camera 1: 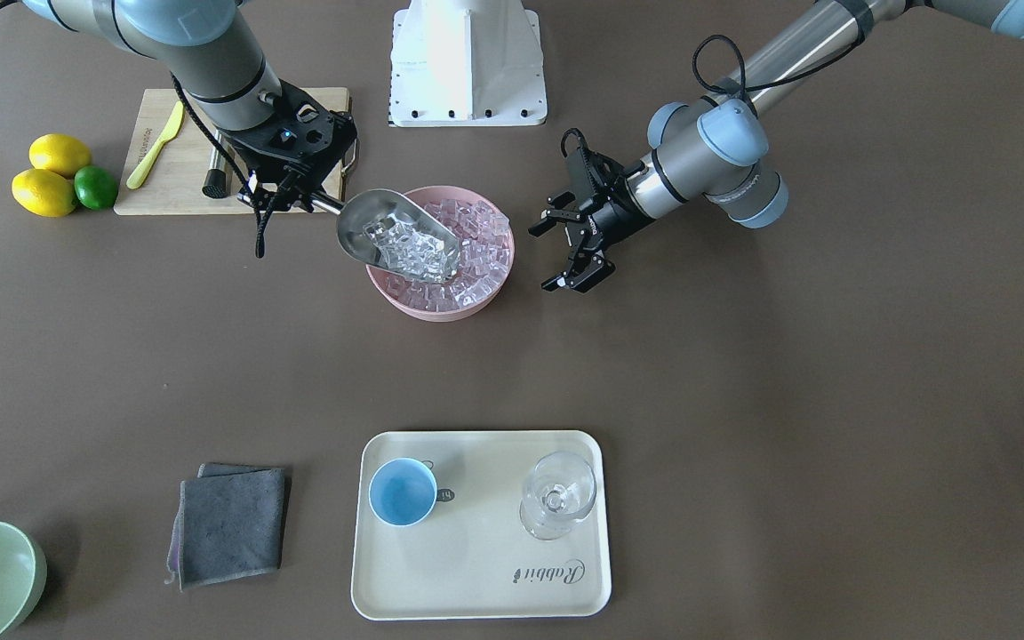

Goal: Put ice in cup with scoop
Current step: 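Lift the ice-filled scoop out of the bowl toward the blue cup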

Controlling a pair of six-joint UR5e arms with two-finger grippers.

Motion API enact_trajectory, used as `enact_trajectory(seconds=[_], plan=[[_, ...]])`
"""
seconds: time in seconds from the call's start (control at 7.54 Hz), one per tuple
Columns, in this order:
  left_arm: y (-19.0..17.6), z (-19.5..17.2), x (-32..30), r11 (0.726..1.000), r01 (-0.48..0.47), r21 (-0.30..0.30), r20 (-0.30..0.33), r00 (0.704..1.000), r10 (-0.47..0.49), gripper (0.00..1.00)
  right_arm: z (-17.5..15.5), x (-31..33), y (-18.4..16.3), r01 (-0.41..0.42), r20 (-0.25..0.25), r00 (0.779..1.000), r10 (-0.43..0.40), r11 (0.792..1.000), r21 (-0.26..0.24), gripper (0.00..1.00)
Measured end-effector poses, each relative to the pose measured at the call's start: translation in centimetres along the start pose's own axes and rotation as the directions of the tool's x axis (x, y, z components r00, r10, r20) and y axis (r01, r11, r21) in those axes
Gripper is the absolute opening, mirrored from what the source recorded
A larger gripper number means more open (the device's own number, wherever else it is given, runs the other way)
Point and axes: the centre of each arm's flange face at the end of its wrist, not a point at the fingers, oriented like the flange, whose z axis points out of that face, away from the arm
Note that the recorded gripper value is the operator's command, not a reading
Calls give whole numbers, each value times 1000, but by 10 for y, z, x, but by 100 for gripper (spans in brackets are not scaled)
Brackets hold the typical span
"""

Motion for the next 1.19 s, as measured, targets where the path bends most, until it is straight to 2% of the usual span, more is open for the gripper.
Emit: enact_trajectory(seconds=[0.13,0.27,0.4,0.53,0.66,0.93,1.19], plan=[[0,0,0,1000,0,0,1,1000,0,98,-4,11,3,-82,-13,997,82,997,2,0],[0,0,-1,1000,0,0,3,1000,0,98,-12,27,4,-189,-40,981,190,982,22,0],[0,0,-2,1000,0,1,18,1000,0,98,-20,41,4,-296,-64,952,298,954,42,0],[0,0,-3,1000,-1,3,30,1000,0,98,-23,50,4,-411,-80,906,415,910,59,0],[-1,0,-3,1000,-2,4,35,999,1,98,-23,54,3,-489,-84,866,493,870,60,0],[-1,0,-3,1000,-2,6,38,999,2,98,-24,56,-7,-595,-39,803,595,804,26,0],[-1,0,-1,1000,-2,8,36,999,2,98,-24,73,-9,-643,26,765,643,766,-31,0]])
